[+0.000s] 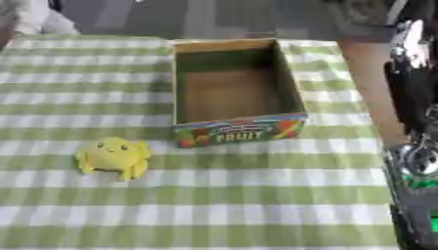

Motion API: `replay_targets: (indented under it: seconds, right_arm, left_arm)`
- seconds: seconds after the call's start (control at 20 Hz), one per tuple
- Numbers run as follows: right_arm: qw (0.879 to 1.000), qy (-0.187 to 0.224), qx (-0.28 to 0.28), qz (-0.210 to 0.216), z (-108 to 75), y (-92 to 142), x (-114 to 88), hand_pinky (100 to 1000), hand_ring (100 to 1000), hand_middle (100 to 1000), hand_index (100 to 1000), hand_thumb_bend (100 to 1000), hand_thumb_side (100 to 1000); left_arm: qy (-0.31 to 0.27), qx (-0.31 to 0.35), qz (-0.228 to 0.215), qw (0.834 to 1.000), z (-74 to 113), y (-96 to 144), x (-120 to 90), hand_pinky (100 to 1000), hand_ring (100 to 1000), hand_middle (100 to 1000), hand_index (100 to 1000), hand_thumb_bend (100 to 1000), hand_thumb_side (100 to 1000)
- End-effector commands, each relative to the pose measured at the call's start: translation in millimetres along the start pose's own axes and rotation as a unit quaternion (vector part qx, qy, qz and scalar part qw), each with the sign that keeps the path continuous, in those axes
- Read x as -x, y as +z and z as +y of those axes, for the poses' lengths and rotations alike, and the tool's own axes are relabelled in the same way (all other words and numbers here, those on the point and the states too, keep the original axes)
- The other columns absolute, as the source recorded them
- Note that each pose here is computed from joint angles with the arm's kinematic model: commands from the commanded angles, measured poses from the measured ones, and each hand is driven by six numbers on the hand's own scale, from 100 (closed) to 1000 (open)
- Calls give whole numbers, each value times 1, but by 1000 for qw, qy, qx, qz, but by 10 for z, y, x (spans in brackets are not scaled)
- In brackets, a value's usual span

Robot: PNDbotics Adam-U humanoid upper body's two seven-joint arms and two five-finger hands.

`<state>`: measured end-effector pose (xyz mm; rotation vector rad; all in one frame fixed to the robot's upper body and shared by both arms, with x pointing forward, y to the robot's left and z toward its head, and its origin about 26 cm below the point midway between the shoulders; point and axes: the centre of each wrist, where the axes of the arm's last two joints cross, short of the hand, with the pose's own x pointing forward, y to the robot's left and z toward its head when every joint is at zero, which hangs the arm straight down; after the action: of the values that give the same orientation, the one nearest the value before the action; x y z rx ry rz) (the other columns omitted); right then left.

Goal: Pick up objects on the table and place them in the box.

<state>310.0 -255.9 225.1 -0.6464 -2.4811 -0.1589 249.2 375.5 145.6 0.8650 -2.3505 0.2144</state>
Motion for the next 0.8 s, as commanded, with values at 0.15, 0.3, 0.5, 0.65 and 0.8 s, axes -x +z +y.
replay_targets:
  seconds: [0.15,0.3,0.5,0.65,0.8]
  right_arm:
    - [1000,-4,-2,-17,-12,-51,-69,784,867,555,833,100,581]
    - [1000,-4,-2,-17,-12,-51,-69,784,867,555,833,100,580]
    - [1000,-4,-3,-16,-13,-48,-67,784,867,555,833,100,579]
    - [1000,-4,-4,-15,-15,-42,-64,784,867,555,833,100,577]
    - [1000,-3,-4,-15,-16,-40,-63,785,868,555,833,100,577]
  left_arm:
    - [-35,22,-53,998,103,-211,-99,863,602,636,887,170,994]
    - [-61,37,-73,995,139,-309,-135,855,599,627,886,183,990]
    - [-115,59,-102,986,178,-477,-206,838,587,605,880,209,971]
    - [-159,75,-124,977,190,-601,-266,830,591,609,873,236,951]
    - [-196,87,-136,967,196,-674,-269,825,595,614,861,275,942]
